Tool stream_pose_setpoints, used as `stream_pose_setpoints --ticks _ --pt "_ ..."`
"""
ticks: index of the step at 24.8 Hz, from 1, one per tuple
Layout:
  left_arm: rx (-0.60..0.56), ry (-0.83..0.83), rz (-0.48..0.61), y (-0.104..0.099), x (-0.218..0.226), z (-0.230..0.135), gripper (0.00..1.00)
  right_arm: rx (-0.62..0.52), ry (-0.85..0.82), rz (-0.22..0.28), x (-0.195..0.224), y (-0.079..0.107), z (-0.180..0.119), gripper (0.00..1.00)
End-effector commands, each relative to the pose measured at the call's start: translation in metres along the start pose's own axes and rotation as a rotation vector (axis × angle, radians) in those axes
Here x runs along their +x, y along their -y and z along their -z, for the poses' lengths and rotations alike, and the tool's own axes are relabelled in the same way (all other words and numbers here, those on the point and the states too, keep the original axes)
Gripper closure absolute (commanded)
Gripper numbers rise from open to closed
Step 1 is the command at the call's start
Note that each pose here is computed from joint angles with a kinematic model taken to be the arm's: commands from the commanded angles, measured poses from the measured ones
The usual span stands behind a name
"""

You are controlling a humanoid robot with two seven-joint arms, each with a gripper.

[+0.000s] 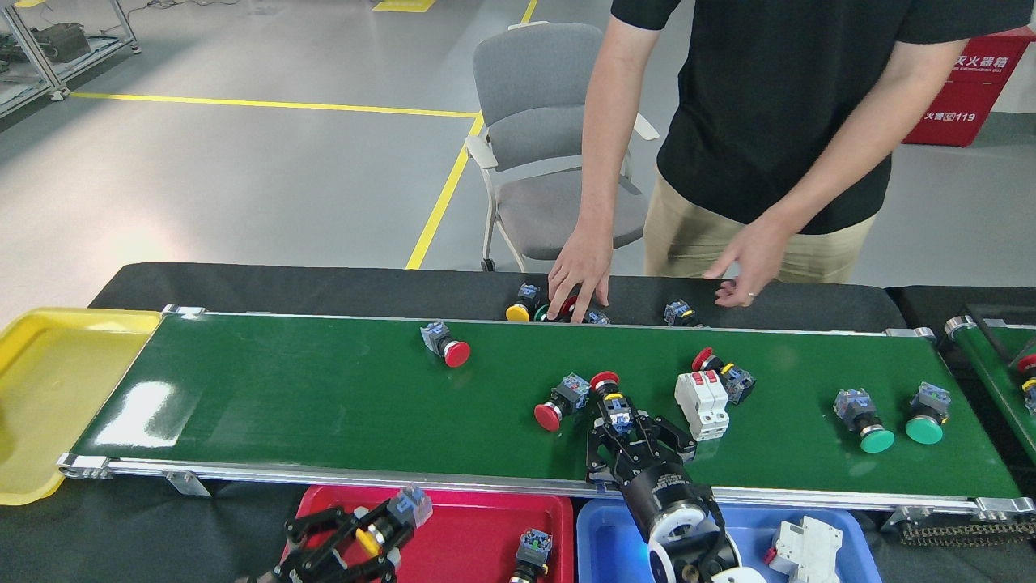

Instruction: Pick switch part from conveyor to tray

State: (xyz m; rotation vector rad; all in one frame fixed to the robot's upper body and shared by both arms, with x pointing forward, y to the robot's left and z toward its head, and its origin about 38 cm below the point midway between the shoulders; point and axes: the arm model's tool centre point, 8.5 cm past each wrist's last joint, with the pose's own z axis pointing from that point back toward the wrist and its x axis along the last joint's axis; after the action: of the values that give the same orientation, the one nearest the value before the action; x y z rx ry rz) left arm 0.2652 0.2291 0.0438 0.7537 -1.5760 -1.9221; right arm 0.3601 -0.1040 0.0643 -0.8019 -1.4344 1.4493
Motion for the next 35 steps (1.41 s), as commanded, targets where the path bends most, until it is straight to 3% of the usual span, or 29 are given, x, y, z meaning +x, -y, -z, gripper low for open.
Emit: stream_pose_setpoints --ticks 1,5,7,8,9,10,15,18,21,25,29,33,35 --pt "0.020 -0.035 0.002 -0.005 -0.008 -0.004 0.00 -0.043 0.132 -0.014 0.019 0.013 -0.012 0.87" --pt "0.058 -0.198 -0.040 -0.005 -0.032 -0.022 0.00 -0.040 0.330 -0.005 0.051 0.002 -0.048 0.88" --pt "0.085 -0.372 -0.091 -0.001 -0.046 -0.036 0.00 -0.025 0.419 -0.002 0.063 -0.005 -0.058 0.84" --pt "0.090 -0.479 -0.112 0.002 -0.054 -0.043 0.00 -0.018 0.455 0.001 0.069 -0.008 -0.061 0.70" --pt "0.085 -0.545 -0.122 0.005 -0.060 -0.049 0.00 -0.017 0.476 0.010 0.076 -0.010 -0.064 0.40" --pt "0.081 -0.576 -0.124 0.007 -0.063 -0.052 0.00 -0.015 0.489 0.022 0.081 -0.011 -0.065 0.02" --pt "0.081 -0.602 -0.128 0.008 -0.069 -0.052 0.00 -0.025 0.515 0.022 0.084 -0.007 -0.058 0.00" --pt "0.081 -0.583 -0.127 0.008 -0.066 -0.049 0.00 -0.073 0.457 0.041 0.072 0.009 -0.045 0.00" --pt "0.061 -0.503 -0.093 0.006 -0.064 -0.045 0.00 -0.141 0.218 0.088 0.026 0.031 -0.030 0.00" --pt "0.054 -0.214 0.018 -0.015 -0.061 -0.011 0.00 -0.217 -0.087 0.122 -0.030 0.040 -0.033 0.00" --pt "0.050 -0.123 0.046 -0.022 -0.080 0.026 0.00 -0.239 -0.303 0.115 -0.065 0.024 -0.059 0.00" --pt "-0.034 -0.083 0.018 -0.016 -0.098 0.059 0.00 -0.185 -0.336 0.082 -0.069 -0.009 -0.100 0.00" --pt "-0.057 -0.071 0.006 -0.014 -0.104 0.071 0.00 -0.172 -0.341 0.076 -0.069 -0.015 -0.107 0.00"
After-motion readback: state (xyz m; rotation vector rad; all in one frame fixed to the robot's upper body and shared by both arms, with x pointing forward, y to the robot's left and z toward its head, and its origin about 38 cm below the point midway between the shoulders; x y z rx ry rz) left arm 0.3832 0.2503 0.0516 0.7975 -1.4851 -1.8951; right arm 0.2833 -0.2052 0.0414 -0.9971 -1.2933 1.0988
